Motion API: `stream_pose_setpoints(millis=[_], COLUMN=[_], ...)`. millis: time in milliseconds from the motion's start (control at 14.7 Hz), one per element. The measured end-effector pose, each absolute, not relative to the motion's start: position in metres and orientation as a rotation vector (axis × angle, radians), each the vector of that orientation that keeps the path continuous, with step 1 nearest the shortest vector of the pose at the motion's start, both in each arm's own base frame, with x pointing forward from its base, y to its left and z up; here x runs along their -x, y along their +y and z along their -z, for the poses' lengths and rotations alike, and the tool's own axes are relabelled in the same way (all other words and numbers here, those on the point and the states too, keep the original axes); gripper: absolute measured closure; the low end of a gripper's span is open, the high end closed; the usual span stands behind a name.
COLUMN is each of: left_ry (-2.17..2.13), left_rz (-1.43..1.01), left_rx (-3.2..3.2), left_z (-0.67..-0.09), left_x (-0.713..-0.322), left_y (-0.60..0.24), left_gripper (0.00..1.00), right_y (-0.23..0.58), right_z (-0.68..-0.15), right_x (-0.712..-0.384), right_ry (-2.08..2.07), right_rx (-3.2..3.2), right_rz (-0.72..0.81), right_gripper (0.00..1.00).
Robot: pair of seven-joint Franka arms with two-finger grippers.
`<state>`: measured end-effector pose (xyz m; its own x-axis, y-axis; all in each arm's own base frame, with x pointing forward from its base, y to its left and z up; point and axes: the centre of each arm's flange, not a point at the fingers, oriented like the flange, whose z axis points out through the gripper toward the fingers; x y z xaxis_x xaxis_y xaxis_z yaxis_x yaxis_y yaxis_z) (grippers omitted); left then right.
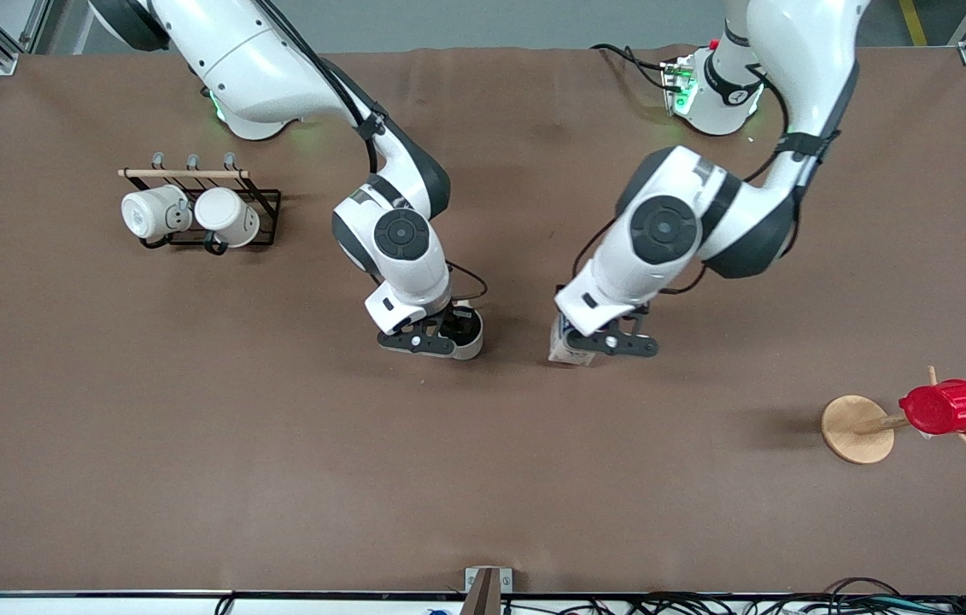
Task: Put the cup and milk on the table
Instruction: 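Lower the grey mug onto the table with the right gripper, then open the right gripper and withdraw it from the mug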
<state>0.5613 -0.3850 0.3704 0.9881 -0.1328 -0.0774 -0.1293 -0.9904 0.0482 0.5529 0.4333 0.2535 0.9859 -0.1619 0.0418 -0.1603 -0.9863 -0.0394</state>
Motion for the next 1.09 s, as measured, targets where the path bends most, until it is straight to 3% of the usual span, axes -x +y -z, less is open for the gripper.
stream_pose_setpoints(millis=[204, 679, 1086], left_ry=[-0.157, -0.040, -0.057], left_rz=[0.137, 0.132, 0.114], left_rx=[-3.104, -3.115, -3.151], left_z=[-0.359, -0.341, -0.336], left_x=[-0.550, -0.562, -0.556], left_y=[-0.413, -0.443, -0.456], left_gripper=[0.55, 0.55, 0.55], right_y=[0.413, 0.223, 0.041], right_z=[-0.289, -0.503, -0.609], right_x=[-0.565, -0.609, -0.588], right_ry=[0.303, 0.327, 0.320], right_rx=[3.136, 3.204, 3.192], right_rz=[0.051, 0.177, 0.190], right_gripper=[0.01, 0.00, 0.00])
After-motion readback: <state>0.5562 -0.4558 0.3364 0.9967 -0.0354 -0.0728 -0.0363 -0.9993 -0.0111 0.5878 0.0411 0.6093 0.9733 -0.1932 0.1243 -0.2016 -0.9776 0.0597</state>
